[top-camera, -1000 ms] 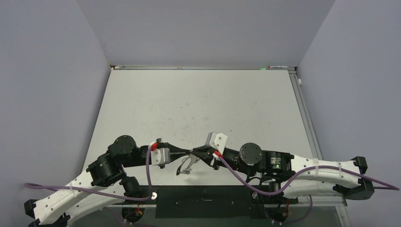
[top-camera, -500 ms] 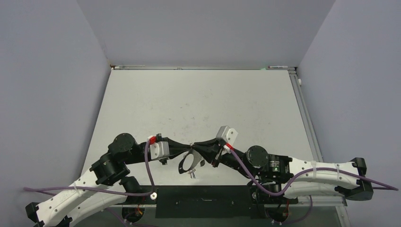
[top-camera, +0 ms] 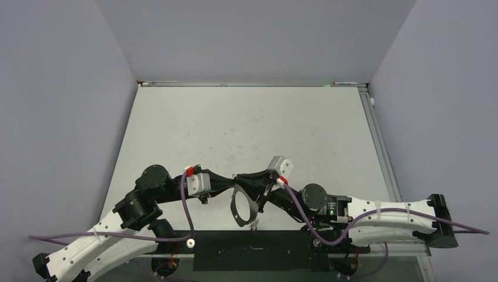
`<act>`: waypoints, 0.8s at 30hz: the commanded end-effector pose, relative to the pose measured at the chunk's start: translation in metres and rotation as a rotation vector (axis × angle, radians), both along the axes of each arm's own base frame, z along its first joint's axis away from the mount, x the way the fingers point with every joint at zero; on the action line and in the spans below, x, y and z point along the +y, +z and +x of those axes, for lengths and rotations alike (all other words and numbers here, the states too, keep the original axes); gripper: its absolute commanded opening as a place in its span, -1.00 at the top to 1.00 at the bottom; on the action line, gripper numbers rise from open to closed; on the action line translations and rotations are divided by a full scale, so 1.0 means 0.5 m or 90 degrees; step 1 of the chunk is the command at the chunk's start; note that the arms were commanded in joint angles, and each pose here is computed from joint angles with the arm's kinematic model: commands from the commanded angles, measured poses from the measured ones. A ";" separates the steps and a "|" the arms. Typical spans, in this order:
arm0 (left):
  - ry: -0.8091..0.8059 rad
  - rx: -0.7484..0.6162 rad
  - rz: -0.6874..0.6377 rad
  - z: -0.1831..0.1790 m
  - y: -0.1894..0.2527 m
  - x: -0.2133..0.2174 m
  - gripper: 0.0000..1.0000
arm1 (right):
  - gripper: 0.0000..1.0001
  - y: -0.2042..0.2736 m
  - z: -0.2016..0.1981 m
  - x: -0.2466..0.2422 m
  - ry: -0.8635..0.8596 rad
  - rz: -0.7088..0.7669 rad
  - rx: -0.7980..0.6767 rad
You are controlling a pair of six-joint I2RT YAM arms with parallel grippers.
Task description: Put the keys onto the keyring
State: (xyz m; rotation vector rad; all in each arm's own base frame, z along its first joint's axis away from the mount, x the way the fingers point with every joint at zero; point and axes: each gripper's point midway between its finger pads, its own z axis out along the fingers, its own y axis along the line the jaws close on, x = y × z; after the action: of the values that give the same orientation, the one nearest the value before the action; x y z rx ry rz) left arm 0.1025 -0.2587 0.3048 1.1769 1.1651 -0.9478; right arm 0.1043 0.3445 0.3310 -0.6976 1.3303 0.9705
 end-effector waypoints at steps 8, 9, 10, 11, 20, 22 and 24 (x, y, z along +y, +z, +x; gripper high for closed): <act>-0.028 -0.012 -0.035 -0.019 0.024 0.002 1.00 | 0.89 0.031 0.006 0.002 -0.007 0.091 0.006; -0.027 -0.015 -0.033 -0.020 0.022 0.004 1.00 | 0.89 0.036 0.003 -0.002 -0.003 0.092 0.003; -0.024 -0.019 -0.033 -0.020 0.022 0.007 1.00 | 0.89 0.042 -0.003 -0.006 0.008 0.095 -0.002; -0.021 -0.022 -0.033 -0.020 0.023 0.010 0.92 | 0.90 0.045 -0.008 -0.010 0.017 0.094 -0.005; -0.040 -0.057 -0.045 -0.057 0.052 0.047 0.33 | 0.89 0.066 -0.067 -0.037 0.119 0.095 -0.049; -0.051 -0.061 -0.051 -0.068 0.061 0.052 0.34 | 0.89 0.068 -0.081 -0.037 0.143 0.090 -0.061; -0.068 -0.062 -0.058 -0.082 0.071 0.056 0.37 | 0.89 0.069 -0.095 -0.036 0.169 0.084 -0.073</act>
State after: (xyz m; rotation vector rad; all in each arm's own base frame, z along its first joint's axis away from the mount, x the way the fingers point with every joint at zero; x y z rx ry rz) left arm 0.0805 -0.2374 0.3131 1.1870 1.0759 -0.9598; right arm 0.0763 0.3295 0.3440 -0.7685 1.2020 1.1177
